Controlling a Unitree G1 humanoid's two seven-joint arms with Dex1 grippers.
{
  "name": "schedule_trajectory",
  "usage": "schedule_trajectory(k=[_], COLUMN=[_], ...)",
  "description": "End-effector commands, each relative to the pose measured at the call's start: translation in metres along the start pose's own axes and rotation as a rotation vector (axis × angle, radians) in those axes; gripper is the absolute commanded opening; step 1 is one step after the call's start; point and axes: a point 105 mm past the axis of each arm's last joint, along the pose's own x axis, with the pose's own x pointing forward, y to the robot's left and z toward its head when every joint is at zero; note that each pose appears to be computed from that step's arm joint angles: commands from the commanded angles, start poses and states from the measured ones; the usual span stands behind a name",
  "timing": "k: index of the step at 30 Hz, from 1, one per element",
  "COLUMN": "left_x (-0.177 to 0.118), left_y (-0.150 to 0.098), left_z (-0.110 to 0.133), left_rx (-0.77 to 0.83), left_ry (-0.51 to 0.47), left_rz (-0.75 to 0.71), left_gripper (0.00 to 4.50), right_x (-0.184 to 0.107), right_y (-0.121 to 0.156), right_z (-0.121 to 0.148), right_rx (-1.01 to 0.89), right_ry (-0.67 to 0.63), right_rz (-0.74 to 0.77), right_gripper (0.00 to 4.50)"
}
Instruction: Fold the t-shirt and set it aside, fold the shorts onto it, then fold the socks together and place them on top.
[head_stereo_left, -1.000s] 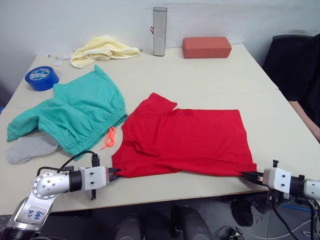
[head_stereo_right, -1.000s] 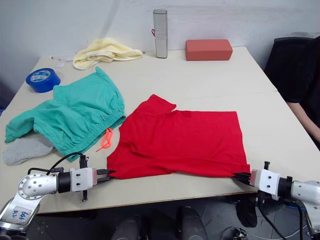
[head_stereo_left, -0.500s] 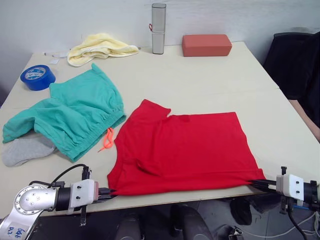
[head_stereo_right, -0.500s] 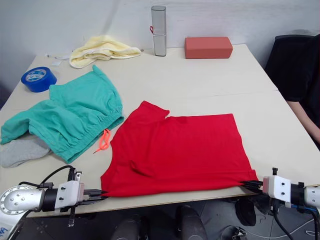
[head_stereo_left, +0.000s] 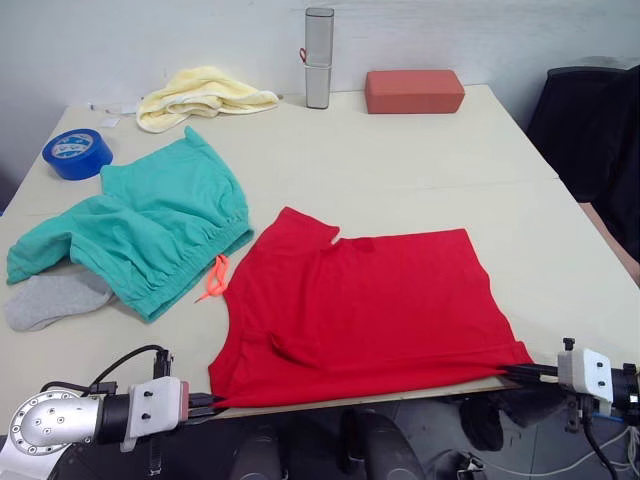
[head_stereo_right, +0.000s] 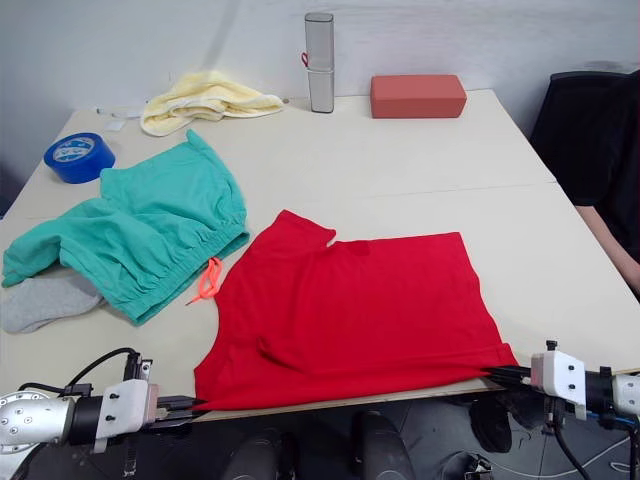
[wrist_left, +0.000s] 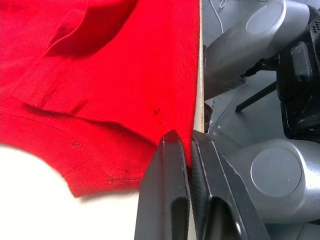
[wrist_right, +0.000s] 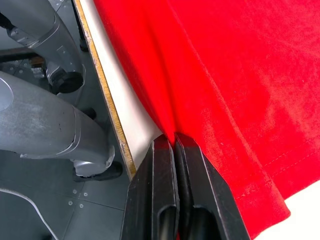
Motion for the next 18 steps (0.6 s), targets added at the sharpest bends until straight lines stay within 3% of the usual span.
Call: schedule_trajectory(k=[1, 8, 12, 13, 18], left_x=[-0.011, -0.038, -0.062, -0.064, -0.059], left_y=[0.0, 0.004, 0.035, 0.042, 0.09], left_z=[0.0, -0.005, 0.003, 0.006, 0.016], left_rx=[-0.048, -0.152, -0.232, -0.262, -0.426], left_ry=[-0.001, 0.003, -0.077, -0.1, -0.183], left_rz=[-0.001, 0.059, 0.222, 0.245, 0.336], left_gripper=[1.05, 3.27, 4.48, 4.5, 4.5], right_x=[-0.004, -0.016, -0.03, -0.033, -0.04], right_y=[0.006, 0.007, -0.006, -0.012, -0.062], right_z=[0.002, 0.023, 0.047, 0.053, 0.069], right_rx=[0.064, 0.153, 0.314, 0.321, 0.344], right_ry=[-0.012, -0.08, -0.162, -0.174, -0.213], right_rz=[0.037, 0.043, -0.021, -0.042, -0.223], right_gripper=[0.43, 2.73, 4.09, 4.48, 4.48])
